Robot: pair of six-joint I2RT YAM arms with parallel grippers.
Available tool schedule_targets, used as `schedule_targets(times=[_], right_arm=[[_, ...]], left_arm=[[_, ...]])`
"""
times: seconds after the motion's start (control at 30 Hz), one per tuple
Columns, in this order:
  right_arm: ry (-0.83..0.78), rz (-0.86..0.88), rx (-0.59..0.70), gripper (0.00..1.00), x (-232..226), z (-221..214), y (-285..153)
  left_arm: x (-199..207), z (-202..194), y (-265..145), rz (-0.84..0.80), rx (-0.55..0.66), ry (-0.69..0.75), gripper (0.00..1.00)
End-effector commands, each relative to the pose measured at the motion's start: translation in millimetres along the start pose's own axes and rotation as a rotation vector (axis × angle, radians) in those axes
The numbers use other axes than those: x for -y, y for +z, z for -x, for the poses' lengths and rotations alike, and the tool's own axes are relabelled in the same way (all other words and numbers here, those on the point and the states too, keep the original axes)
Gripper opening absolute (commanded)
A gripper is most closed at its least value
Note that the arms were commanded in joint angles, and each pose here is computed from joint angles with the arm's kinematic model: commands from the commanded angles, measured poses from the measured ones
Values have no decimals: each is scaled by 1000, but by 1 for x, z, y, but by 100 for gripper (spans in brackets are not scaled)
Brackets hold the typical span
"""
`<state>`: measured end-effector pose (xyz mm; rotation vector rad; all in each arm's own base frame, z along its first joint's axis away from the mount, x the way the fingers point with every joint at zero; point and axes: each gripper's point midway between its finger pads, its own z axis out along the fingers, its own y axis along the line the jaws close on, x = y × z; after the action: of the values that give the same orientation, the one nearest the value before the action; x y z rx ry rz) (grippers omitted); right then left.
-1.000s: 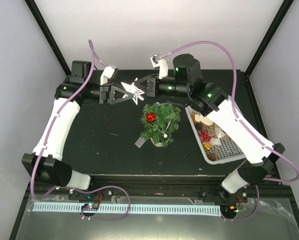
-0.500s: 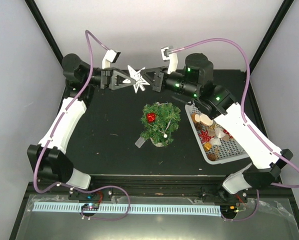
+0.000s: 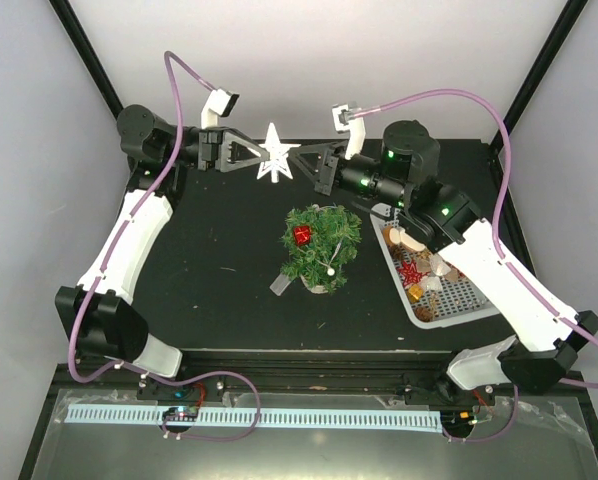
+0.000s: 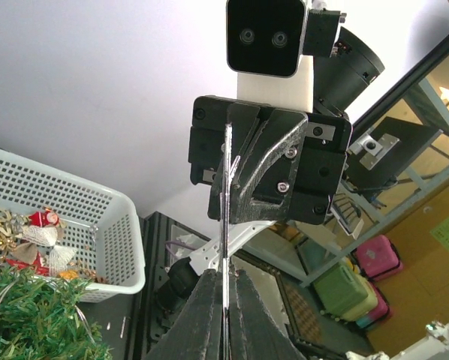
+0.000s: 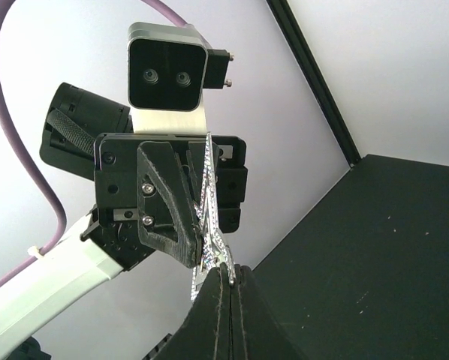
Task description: Decorate the small christmas tree
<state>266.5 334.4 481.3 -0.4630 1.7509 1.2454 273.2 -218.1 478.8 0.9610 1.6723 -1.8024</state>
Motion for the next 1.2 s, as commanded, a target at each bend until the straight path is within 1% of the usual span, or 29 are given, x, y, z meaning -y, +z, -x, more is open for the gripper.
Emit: schedule_targets(times=[0.0,0.03,0.07,0.1,0.13,0.17,0.2,0.23,0.27,0.33,0.43,0.53,0.6,0.67,0.77,0.9,1.13,1.17], right_arm=[[71,-56,-230,1,18,-62,-3],[69,-62,-230,1,19,-61,-3],[64,-68,-229,5,19,-60,-4],[59,-74,-228,12,19,-58,-5],[52,-85,-227,21,20,-57,-6],[48,-100,-218,34,20,-53,-8],[40,-116,-205,45,21,-49,-10],[32,-133,-190,53,21,-44,-13],[22,-151,-175,58,22,-39,-17],[7,-195,-144,65,24,-28,-26],[6,-267,-101,66,34,-15,-41],[18,-333,-60,67,45,-5,-57],[14,-379,-54,67,53,-2,-62],[5,-417,-70,67,59,-4,-65],[2,-445,-81,67,65,-7,-67],[1,-462,-88,67,71,-11,-65],[-11,-456,-121,67,76,-17,-52],[-13,-457,-124,67,77,-17,-50]], left_arm=[[31,-17,-12,-12,-162,134,2],[31,-17,-12,-11,-164,139,2],[32,-18,-12,-9,-164,149,2],[31,-18,-12,-8,-164,158,2],[29,-18,-12,-5,-165,168,2],[28,-19,-12,1,-166,180,2],[24,-19,-12,7,-167,188,2],[21,-19,-12,14,-167,193,2],[16,-20,-12,19,-169,193,2],[7,-18,-13,38,-168,206,2],[-4,-10,-13,53,-169,229,2],[-11,7,-13,59,-169,250,1],[-11,22,-14,53,-171,265,2],[-3,37,-14,46,-172,307,2],[25,50,-12,56,-174,432,2],[78,50,-12,99,-171,665,2],[130,42,-13,94,-175,888,2],[134,44,-13,91,-165,897,2]])
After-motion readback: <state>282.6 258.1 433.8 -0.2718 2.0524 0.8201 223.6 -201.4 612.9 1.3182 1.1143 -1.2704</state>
